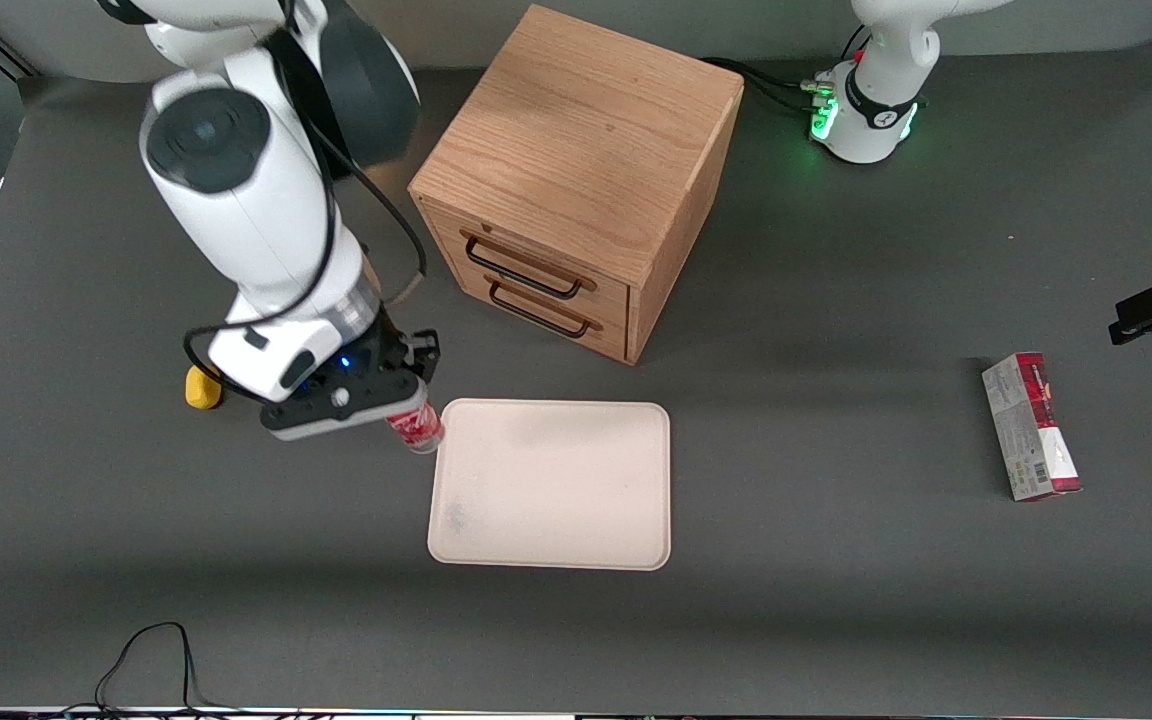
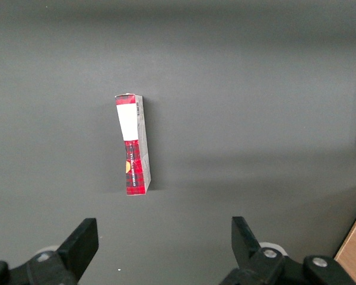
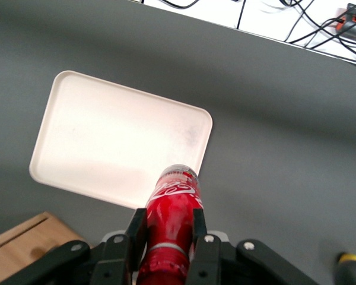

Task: Place coke bottle on tray
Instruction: 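Carry the upright bottle with the right gripper over the white tray, then lower the bottle onto the tray and open the right gripper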

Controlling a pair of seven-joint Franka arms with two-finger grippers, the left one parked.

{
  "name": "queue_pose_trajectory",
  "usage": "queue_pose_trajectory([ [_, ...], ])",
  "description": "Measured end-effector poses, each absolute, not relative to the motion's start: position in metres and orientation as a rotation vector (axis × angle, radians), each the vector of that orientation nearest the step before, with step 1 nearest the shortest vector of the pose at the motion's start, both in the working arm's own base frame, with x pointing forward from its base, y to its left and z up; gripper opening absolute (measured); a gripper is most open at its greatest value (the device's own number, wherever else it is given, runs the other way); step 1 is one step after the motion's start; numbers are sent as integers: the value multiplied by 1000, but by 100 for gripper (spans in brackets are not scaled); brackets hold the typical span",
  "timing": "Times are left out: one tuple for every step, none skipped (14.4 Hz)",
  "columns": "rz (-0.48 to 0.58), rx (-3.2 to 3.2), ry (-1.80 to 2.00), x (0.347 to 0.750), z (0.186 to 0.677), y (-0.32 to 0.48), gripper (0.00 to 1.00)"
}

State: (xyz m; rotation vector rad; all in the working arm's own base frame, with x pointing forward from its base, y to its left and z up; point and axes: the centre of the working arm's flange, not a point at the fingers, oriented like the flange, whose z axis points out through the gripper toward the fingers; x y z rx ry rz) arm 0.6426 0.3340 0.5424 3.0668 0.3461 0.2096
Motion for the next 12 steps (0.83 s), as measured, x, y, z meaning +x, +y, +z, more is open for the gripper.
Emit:
queue_pose_trajectory([
  [203, 3061, 340, 652, 523, 335, 35],
  [194, 3054, 330, 661, 502, 333, 35],
  [182, 3047, 322, 670, 482, 330, 35],
  [169, 3040, 320, 678, 463, 327, 35],
  [159, 3032, 329, 684, 445, 326, 35],
  [156, 3029, 341, 690, 428, 325, 35],
  [154, 3038, 341, 694, 412, 326, 35],
  [146, 3066, 335, 698, 398, 328, 35],
  [139, 3094, 335, 701, 387, 329, 35],
  [133, 3105, 341, 703, 377, 328, 35],
  [126, 3109, 346, 705, 370, 326, 35],
  [115, 3107, 351, 707, 363, 324, 35],
])
